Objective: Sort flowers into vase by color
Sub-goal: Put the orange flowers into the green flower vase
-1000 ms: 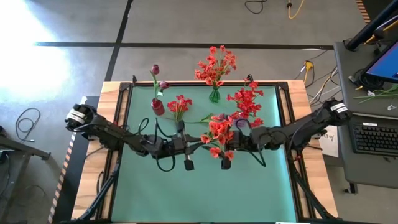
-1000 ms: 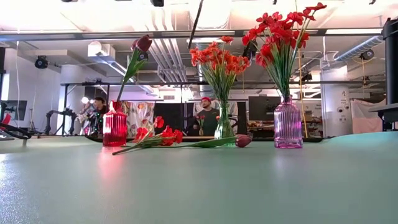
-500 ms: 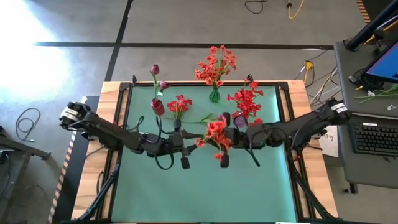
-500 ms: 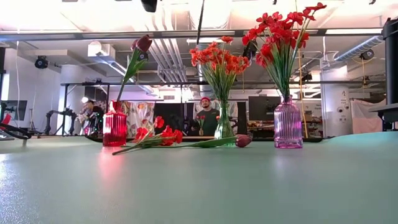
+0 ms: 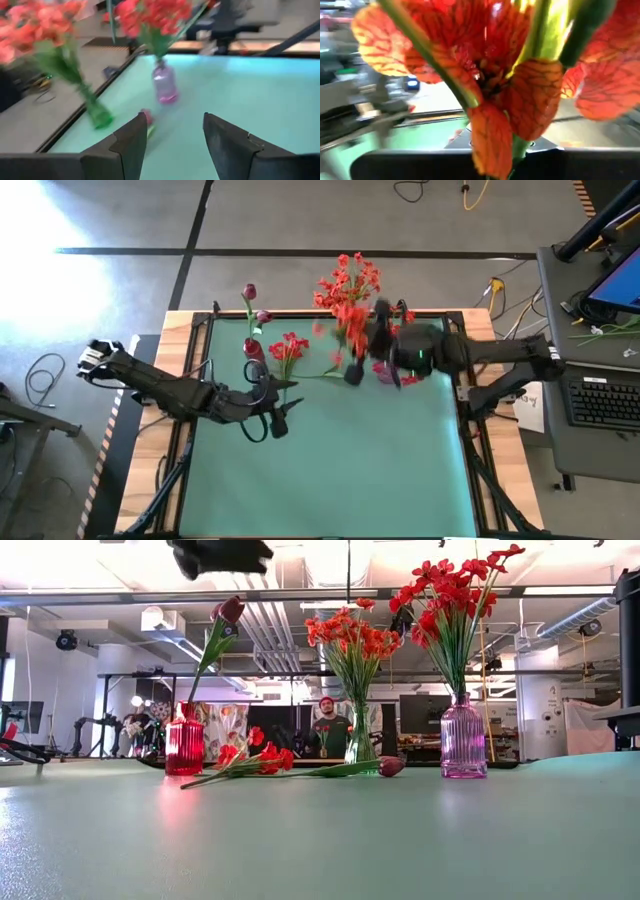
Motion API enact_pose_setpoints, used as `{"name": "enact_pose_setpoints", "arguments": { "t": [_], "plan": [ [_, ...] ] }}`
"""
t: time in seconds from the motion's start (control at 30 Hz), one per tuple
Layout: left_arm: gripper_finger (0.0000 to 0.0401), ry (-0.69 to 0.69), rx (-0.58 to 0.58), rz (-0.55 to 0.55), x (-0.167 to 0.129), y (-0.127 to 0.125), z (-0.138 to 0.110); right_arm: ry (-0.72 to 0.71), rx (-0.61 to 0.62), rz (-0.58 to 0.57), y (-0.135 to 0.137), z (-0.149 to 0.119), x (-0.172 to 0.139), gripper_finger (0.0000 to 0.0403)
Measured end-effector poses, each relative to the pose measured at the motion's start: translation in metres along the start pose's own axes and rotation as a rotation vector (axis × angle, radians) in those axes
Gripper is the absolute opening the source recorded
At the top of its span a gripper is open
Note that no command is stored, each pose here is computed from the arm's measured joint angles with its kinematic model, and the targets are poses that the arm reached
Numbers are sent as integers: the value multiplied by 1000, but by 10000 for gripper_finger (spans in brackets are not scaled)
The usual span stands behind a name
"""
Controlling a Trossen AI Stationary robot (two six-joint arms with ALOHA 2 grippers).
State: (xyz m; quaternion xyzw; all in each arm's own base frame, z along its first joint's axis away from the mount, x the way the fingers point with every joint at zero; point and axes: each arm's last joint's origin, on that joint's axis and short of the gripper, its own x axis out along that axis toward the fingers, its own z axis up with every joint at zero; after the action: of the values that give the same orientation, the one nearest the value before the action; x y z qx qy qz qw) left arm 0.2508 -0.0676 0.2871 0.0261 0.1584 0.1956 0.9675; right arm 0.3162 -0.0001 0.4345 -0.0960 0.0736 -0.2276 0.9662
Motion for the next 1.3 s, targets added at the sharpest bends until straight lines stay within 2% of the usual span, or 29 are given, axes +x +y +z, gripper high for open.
{"name": "enact_pose_setpoints", "arguments": {
  "t": [0.07,0.23,0.3,0.5,0.7,1.1,1.3],
  "plan": [
    [180,27,0,37,0,2,-4,0,13,-33,-24,-1,9,18],
    [180,78,17,54,0,3,-10,9,114,-9,-83,-13,26,18],
    [180,91,20,57,0,3,-12,16,128,-33,-102,-18,29,18],
    [180,109,37,62,-1,4,-14,48,146,-121,-137,-32,33,18],
    [180,111,54,116,-1,6,-15,88,155,-167,-151,-52,38,18],
    [180,139,60,131,-2,7,-19,-8,194,-161,-150,-97,51,18],
    [180,149,56,134,-2,7,-20,-49,203,-177,-148,-119,44,18]
  ]
}}
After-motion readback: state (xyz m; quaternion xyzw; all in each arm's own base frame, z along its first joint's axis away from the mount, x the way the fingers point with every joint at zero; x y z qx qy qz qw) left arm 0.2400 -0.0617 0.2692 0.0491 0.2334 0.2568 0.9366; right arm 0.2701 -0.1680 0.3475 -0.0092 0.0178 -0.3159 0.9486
